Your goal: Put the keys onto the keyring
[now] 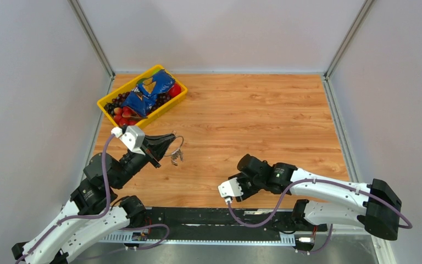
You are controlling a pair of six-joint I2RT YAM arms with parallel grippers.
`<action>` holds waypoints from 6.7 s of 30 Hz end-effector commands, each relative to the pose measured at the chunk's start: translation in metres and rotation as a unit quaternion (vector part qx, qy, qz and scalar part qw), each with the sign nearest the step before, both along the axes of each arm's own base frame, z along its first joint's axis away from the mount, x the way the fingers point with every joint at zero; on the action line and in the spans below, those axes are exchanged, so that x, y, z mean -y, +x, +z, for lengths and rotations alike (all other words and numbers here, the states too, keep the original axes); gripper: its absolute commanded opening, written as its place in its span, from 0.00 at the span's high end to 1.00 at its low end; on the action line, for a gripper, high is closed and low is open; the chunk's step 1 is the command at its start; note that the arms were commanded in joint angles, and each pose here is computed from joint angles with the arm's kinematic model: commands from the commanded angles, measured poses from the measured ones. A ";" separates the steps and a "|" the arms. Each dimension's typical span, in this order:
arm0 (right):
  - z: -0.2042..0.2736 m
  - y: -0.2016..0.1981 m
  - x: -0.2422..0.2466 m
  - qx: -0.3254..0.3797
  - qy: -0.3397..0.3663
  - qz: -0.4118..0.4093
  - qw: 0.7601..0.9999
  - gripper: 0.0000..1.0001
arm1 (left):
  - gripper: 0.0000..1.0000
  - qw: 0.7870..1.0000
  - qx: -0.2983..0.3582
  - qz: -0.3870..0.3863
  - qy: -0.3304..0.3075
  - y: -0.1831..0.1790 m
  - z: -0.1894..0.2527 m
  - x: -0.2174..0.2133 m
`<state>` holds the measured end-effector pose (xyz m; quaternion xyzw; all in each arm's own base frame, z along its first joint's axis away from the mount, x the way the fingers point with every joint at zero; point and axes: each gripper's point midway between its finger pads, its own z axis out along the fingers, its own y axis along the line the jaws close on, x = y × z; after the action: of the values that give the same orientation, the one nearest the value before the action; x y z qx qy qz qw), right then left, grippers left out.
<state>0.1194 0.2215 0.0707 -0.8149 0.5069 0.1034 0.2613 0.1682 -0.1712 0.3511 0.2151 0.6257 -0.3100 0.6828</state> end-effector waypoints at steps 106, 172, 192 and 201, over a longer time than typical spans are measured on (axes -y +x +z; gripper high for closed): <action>0.161 0.003 -0.105 -0.179 0.264 -0.080 0.944 1.00 | 1.00 0.997 0.044 -0.058 -0.022 -0.019 0.015 0.009; 0.388 -0.073 -0.120 -0.555 0.435 -0.097 0.702 1.00 | 1.00 0.927 0.233 -0.279 -0.087 -0.108 0.092 0.032; 0.387 -0.052 -0.145 -0.595 0.443 -0.166 0.649 1.00 | 1.00 0.929 0.289 -0.214 -0.085 -0.097 0.100 0.017; 0.393 -0.048 -0.151 -0.613 0.454 -0.170 0.624 1.00 | 1.00 0.928 0.302 -0.203 -0.084 -0.094 0.100 0.016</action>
<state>0.0715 0.3692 0.4496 -0.2574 0.5855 0.7307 0.2389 0.0757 -0.1957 0.4356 0.3725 0.3377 -0.4338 0.7477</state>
